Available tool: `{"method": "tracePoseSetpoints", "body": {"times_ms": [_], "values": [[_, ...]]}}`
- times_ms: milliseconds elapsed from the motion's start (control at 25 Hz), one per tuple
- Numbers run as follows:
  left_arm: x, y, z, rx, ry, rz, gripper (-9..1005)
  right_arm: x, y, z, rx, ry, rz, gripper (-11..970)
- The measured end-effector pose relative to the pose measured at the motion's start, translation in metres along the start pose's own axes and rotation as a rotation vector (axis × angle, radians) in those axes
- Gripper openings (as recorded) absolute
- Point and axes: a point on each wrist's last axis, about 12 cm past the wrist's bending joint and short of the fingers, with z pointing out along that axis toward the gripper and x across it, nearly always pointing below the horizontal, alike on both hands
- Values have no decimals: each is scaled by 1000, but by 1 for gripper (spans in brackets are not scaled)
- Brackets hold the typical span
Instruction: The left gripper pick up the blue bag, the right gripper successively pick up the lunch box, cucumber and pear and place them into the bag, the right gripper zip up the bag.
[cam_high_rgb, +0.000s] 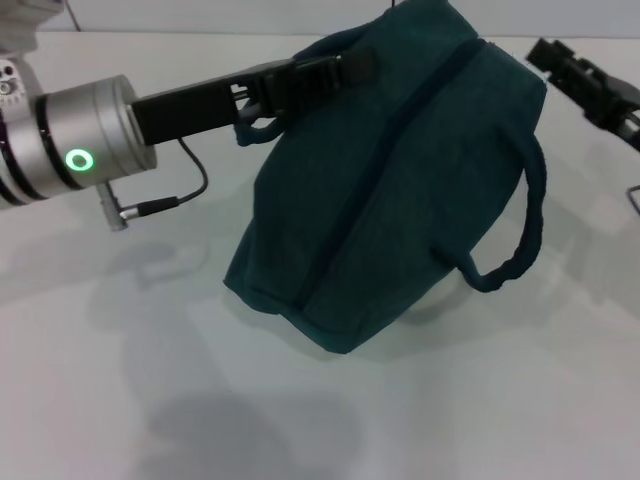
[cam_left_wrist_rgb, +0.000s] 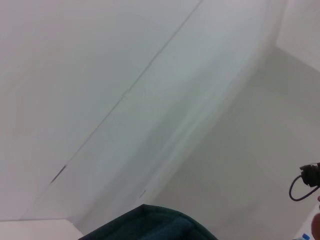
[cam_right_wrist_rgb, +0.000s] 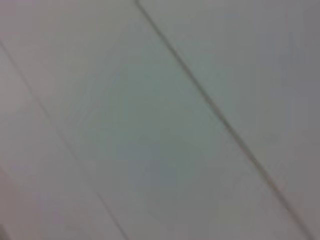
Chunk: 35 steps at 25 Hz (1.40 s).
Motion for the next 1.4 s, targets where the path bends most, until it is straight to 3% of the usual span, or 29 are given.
{"method": "tracePoseSetpoints", "body": {"times_ms": [400, 520, 840, 1040, 1400], "values": [[4, 14, 30, -32, 24, -1, 64, -16, -13, -48, 79, -103, -8, 527], [6, 18, 38, -59, 46, 2, 80, -17, -14, -57, 90, -117, -6, 755], [17, 31, 49, -149, 87, 25, 125, -17, -13, -60, 85, -122, -7, 749], [18, 36, 45, -186, 39, 15, 153, -17, -12, -60, 76, -121, -3, 748], [10, 32, 20, -174, -147, 39, 420, -19, -3, -58, 0, -119, -17, 750]]}}
